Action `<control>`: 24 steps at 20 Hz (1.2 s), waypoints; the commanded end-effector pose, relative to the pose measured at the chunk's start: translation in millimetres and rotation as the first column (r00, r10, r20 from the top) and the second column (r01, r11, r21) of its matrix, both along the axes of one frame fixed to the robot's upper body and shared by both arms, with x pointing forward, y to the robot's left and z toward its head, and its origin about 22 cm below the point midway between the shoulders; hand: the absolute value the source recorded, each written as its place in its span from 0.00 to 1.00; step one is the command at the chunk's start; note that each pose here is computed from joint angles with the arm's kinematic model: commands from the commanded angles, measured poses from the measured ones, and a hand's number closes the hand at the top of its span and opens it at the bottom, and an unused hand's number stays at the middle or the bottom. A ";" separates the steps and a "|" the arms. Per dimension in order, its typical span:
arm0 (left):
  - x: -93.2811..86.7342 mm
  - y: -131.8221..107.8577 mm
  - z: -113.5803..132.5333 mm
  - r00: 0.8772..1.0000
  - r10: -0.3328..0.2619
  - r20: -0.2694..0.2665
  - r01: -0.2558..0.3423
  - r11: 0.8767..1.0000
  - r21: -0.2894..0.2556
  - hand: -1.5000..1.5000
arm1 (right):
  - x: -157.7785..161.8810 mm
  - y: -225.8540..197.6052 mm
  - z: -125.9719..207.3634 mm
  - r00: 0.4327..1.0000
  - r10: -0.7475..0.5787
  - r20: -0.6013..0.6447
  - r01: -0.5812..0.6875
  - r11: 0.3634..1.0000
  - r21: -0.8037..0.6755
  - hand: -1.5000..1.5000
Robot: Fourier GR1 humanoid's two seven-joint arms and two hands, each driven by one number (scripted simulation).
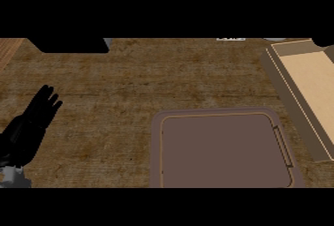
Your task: Pick the squash from the tray and place it in the cardboard box
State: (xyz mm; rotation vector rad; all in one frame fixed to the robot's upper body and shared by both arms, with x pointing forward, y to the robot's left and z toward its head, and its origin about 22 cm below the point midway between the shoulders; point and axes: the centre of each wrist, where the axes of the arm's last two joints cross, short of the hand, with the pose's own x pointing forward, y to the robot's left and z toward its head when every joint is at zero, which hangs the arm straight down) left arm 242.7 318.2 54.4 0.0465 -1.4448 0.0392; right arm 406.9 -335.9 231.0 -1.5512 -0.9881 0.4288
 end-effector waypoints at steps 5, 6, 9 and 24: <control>4.2 9.7 -3.0 1.000 -0.017 0.005 0.017 1.000 0.002 0.50 | 1.5 -51.8 -52.1 0.995 0.017 -0.096 -0.001 0.987 0.162 1.00; 9.6 1.7 16.3 1.000 0.013 0.024 -0.013 1.000 -0.003 0.50 | -3.3 -55.3 -72.5 0.991 0.012 -0.135 0.018 0.975 0.223 1.00; 2.6 -4.8 3.0 1.000 0.003 0.003 -0.003 1.000 0.007 0.50 | -1.1 -56.6 -83.9 0.978 -0.101 -0.183 0.147 0.953 0.264 0.00; 4.3 4.6 -3.6 1.000 0.011 -0.013 -0.011 1.000 -0.005 0.50 | -25.3 -84.6 -80.6 0.906 -0.142 0.399 -0.069 0.881 0.469 0.00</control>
